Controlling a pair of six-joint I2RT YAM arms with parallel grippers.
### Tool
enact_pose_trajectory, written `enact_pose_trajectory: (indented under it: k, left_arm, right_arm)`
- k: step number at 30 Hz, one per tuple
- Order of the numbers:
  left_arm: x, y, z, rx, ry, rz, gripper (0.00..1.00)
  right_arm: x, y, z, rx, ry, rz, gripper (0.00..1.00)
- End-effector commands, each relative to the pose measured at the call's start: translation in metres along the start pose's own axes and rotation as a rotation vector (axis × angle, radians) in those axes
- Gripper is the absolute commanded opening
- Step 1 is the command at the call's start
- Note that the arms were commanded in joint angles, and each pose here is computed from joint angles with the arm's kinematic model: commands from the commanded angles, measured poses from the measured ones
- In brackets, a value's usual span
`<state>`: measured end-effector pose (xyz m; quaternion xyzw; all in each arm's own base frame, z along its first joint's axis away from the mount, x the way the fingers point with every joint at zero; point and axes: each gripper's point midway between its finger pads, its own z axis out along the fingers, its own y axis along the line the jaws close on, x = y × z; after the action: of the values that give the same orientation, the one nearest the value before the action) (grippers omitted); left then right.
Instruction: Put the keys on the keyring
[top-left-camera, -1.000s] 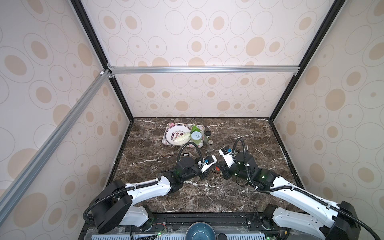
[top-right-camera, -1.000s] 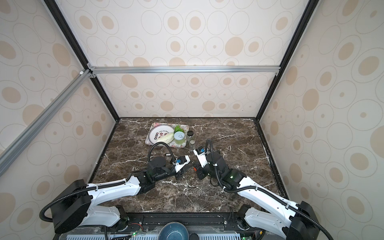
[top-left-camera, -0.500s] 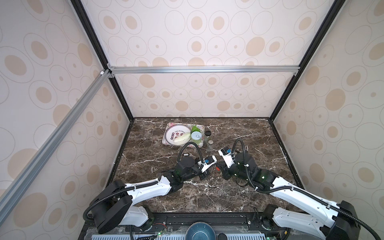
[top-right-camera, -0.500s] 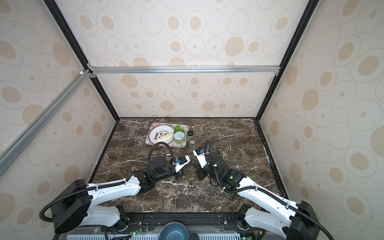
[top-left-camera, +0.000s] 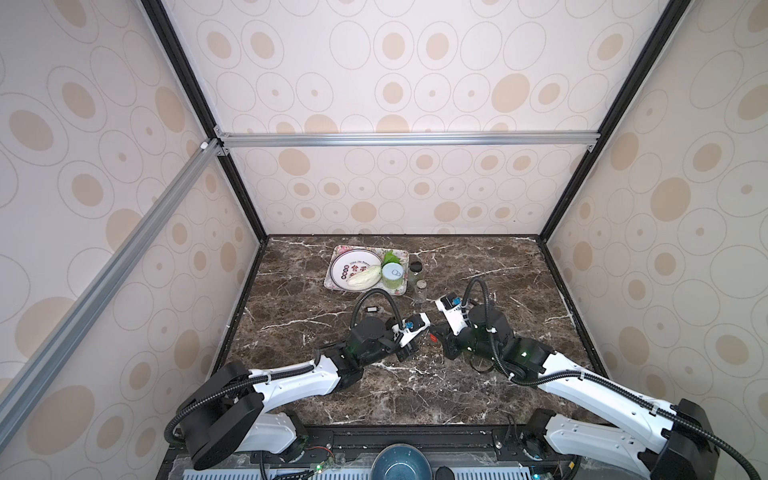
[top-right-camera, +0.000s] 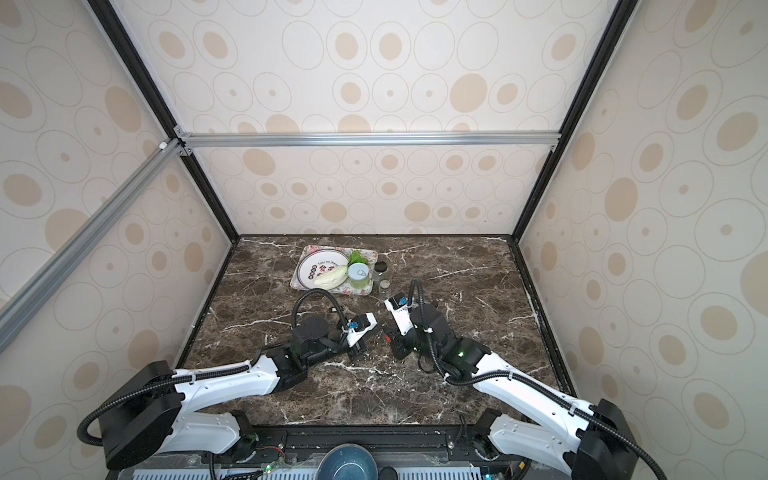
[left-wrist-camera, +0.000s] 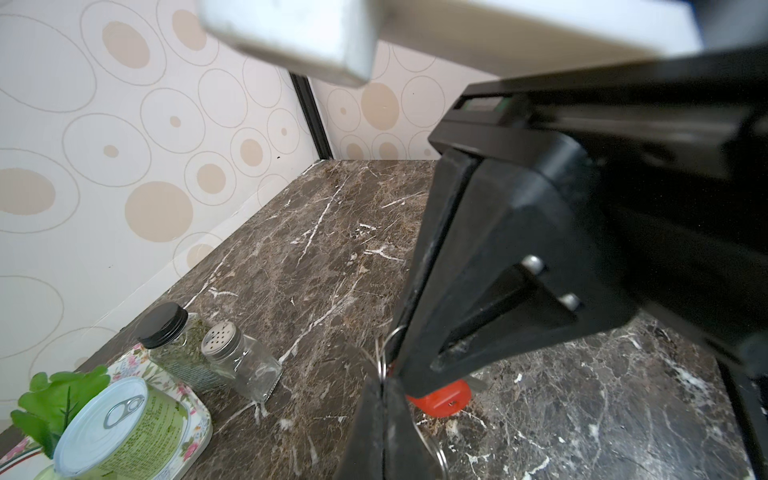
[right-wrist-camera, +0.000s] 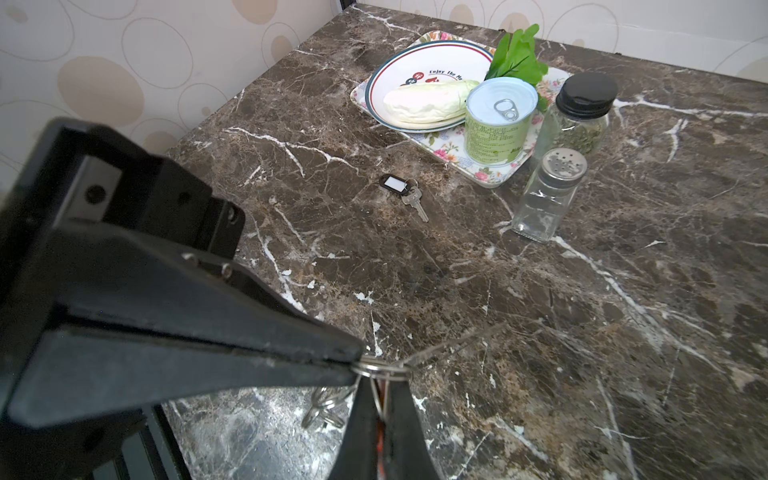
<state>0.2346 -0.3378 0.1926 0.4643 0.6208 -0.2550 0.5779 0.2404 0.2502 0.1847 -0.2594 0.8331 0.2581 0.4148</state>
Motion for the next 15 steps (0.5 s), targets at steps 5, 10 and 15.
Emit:
enact_pose_trajectory:
  k: [5, 10, 15]
  left_arm:
    - [-0.0183, 0.0040, -0.0060, -0.027, -0.077, 0.025, 0.00]
    - [-0.0158, 0.0033, -0.0064, -0.028, -0.076, 0.025, 0.00]
    - [-0.0165, 0.0044, -0.0045, -0.031, -0.072, 0.021, 0.00]
  right_arm:
    - [0.0053, -0.0104, 0.0071, -0.012, 0.026, 0.096, 0.00]
    - [0.0026, -0.0038, 0.0046, -0.049, 0.015, 0.082, 0.00]
    - [-0.0011, -0.0019, -0.0013, -0.057, -0.006, 0.060, 0.00]
